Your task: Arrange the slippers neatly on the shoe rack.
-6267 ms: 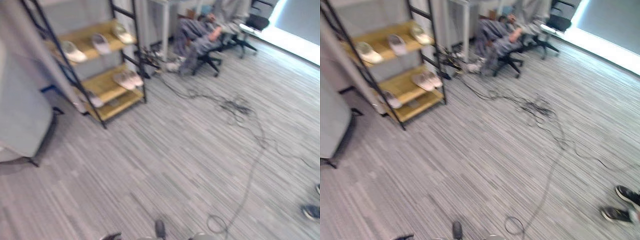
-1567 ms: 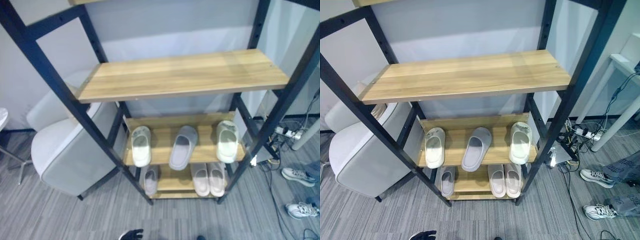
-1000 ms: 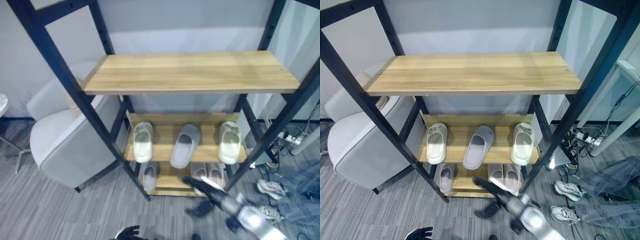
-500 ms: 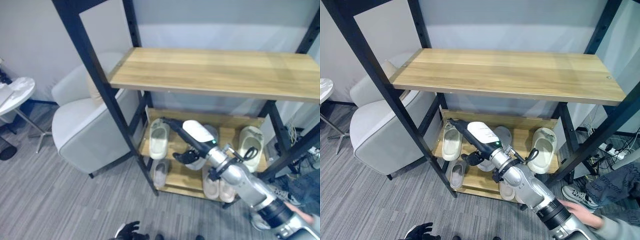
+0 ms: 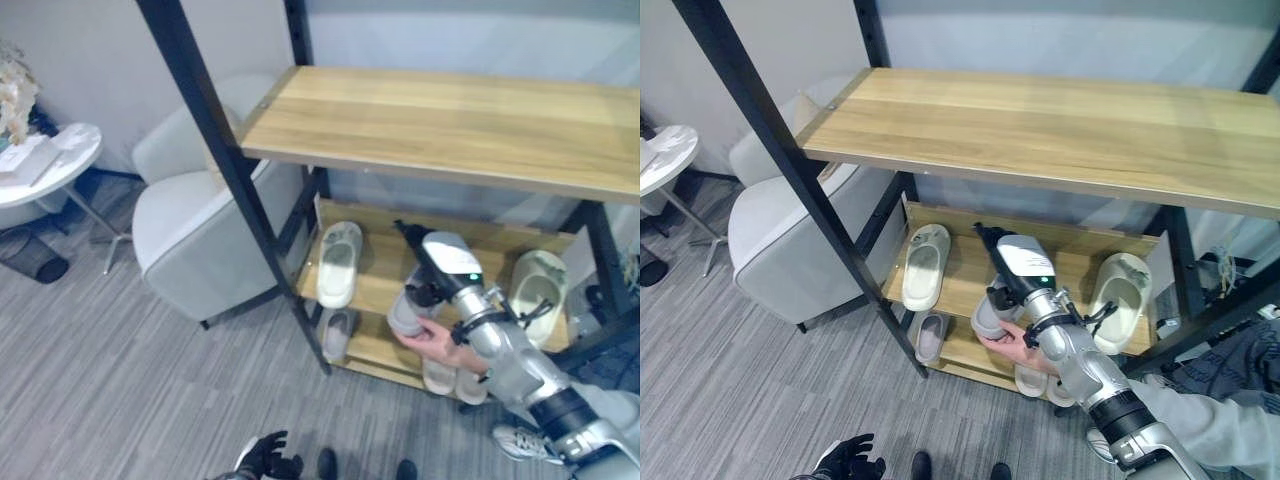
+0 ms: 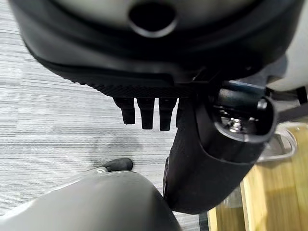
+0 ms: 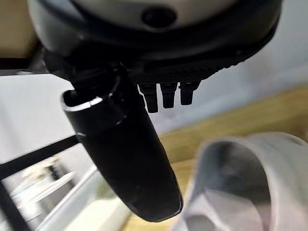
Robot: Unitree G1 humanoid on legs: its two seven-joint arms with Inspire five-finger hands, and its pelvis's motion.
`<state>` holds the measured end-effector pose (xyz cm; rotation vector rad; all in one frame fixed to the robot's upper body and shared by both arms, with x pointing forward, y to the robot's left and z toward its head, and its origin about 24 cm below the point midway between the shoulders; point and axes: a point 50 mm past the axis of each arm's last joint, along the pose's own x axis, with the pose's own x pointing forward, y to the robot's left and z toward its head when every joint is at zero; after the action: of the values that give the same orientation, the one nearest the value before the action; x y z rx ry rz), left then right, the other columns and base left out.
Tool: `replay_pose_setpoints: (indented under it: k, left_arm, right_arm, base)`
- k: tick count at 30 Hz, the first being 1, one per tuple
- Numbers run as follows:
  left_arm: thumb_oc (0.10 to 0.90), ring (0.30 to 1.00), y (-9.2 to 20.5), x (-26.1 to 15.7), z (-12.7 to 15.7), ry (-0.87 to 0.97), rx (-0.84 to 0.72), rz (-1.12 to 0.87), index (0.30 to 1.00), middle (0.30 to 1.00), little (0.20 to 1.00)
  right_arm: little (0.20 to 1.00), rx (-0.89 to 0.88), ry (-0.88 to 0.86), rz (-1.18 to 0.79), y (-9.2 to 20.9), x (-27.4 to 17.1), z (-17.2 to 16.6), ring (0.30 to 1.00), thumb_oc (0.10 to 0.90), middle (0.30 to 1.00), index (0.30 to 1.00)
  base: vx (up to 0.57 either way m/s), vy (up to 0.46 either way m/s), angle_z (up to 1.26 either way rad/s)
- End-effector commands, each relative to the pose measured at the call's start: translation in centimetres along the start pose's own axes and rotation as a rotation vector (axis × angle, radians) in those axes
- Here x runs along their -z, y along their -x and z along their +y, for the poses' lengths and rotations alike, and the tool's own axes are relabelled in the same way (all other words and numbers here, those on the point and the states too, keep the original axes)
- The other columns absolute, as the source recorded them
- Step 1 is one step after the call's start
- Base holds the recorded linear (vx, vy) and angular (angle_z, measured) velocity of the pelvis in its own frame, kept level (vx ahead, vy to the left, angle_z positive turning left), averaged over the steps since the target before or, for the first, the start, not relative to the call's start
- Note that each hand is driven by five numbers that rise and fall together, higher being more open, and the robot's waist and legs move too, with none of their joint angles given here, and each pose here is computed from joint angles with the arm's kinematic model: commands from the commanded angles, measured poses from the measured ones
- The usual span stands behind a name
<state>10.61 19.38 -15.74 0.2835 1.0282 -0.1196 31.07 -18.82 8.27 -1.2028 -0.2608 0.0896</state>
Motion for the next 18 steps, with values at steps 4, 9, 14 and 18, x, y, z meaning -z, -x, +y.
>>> replay_pose_setpoints:
  k: [4,9,14,18]
  left_arm:
    - [0.8,0.9,0.7,3.6,-2.1,-0.141,0.053,0.168,0.9,0.9,0.9]
    - [0.8,0.9,0.6,3.3,-2.2,-0.158,0.045,0.158,0.9,0.9,0.9]
    - [0.8,0.9,0.6,3.4,-2.1,-0.177,0.04,0.158,0.9,0.9,0.9]
    - [0.8,0.9,0.7,3.7,-1.9,-0.186,0.033,0.172,0.9,0.9,0.9]
  right_arm:
    - [0.9,0.411,-0.116,-0.045,-3.4,-1.5,-7.0,0.9,0.8,0.9,0.9]
    - [0.9,0.462,-0.204,0.023,-3.0,-0.2,-7.0,0.9,0.8,0.9,0.9]
    - [0.9,0.443,-0.217,0.098,-2.5,1.5,-6.3,0.9,0.8,0.9,0.9]
    - [0.9,0.458,-0.309,0.101,-2.4,1.5,-6.2,0.9,0.8,0.9,0.9]
  base:
    - [0.03,-0.021,0.14]
    - [0.03,-0.023,0.15]
    - [0.03,-0.022,0.07]
    - [0.02,-0.006,0.12]
